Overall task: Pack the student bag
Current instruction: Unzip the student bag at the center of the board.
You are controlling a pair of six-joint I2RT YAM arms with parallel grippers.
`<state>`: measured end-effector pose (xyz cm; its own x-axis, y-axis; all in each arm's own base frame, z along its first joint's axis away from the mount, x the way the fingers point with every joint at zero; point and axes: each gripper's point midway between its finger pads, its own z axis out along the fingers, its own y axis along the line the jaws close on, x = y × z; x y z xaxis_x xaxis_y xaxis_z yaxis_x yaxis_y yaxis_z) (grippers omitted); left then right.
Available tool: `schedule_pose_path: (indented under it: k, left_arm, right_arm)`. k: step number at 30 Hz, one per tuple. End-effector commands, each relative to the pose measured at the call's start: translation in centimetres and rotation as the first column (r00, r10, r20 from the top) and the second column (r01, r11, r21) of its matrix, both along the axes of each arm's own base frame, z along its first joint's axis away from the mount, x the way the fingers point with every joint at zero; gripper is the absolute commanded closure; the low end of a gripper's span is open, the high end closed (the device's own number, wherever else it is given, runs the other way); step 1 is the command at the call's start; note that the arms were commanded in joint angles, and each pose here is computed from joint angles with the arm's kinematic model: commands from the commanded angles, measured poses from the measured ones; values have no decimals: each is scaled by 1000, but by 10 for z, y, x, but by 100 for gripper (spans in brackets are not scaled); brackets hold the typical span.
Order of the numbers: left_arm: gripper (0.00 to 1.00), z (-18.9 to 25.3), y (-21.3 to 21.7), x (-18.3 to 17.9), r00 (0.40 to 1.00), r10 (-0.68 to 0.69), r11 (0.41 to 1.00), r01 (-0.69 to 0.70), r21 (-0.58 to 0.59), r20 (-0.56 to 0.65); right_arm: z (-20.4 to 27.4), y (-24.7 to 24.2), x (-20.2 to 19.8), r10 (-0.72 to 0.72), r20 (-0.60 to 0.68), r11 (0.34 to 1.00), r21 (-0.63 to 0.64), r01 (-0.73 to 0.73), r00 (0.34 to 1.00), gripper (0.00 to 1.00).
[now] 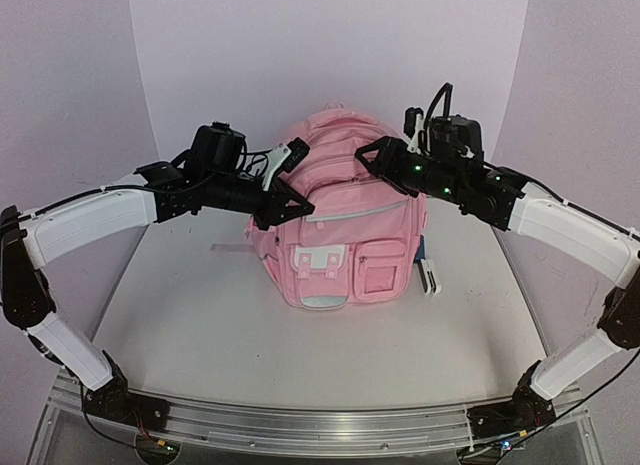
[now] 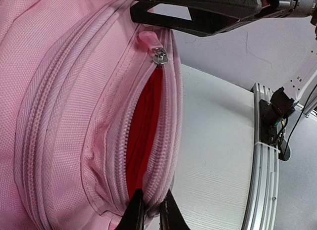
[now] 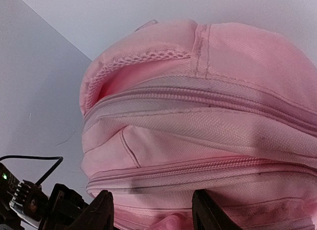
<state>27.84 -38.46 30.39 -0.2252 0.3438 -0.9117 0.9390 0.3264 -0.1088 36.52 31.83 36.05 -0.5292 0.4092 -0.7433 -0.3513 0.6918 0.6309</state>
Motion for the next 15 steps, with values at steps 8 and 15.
schedule_pose_path:
  k: [8, 15]
  left_arm:
    - [100, -18, 2, -10, 998, 6, 999, -4, 38, -56]
    - [100, -21, 0, -8, 998, 14, 999, -11, 48, -60]
  right_arm:
    - [-43, -5, 1, -34, -129, 992, -128, 17, 991, 48]
    - [-77, 16, -6, 56, -232, 987, -136, -89, 971, 57]
